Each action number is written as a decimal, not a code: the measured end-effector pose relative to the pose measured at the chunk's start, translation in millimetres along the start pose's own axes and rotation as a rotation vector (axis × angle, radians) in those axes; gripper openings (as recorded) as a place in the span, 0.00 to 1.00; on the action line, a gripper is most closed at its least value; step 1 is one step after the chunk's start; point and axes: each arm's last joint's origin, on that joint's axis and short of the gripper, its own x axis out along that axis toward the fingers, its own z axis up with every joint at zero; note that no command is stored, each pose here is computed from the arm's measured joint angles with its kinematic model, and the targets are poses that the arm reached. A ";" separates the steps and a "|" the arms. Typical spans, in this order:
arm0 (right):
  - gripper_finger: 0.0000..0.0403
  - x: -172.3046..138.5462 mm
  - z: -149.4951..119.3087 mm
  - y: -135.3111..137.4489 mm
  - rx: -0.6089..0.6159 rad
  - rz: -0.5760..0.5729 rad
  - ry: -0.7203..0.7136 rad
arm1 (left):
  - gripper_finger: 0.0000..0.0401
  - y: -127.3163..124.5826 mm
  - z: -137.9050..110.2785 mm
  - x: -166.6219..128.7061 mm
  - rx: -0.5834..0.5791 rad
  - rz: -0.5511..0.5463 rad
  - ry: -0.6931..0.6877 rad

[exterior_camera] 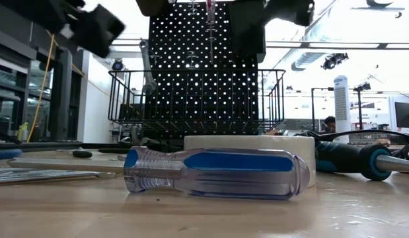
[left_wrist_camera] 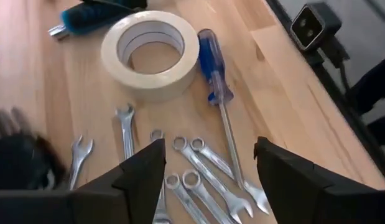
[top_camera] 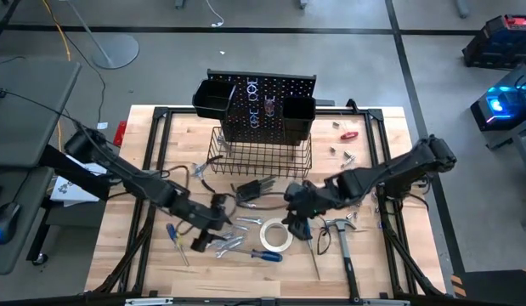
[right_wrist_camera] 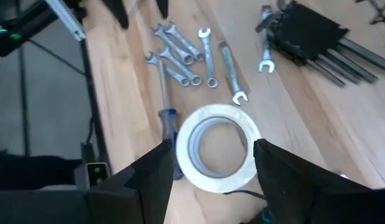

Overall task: Hang tools onto peg board
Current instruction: Hang the blue transparent screwdriver on the pegboard

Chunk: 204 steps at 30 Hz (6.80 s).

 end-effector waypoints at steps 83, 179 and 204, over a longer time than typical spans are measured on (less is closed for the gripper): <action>0.47 -110.6 -50.9 27.6 0.091 -0.177 -0.610 | 0.18 132.7 170.6 -234.5 -0.196 0.697 -1.127; 0.47 -105.2 -40.6 13.4 0.038 -0.329 -0.647 | 0.18 145.9 135.1 -26.0 -0.163 1.642 -0.762; 0.47 -104.4 -37.6 8.2 0.038 -0.376 -0.662 | 0.18 157.1 123.5 -24.9 -0.077 1.610 -0.847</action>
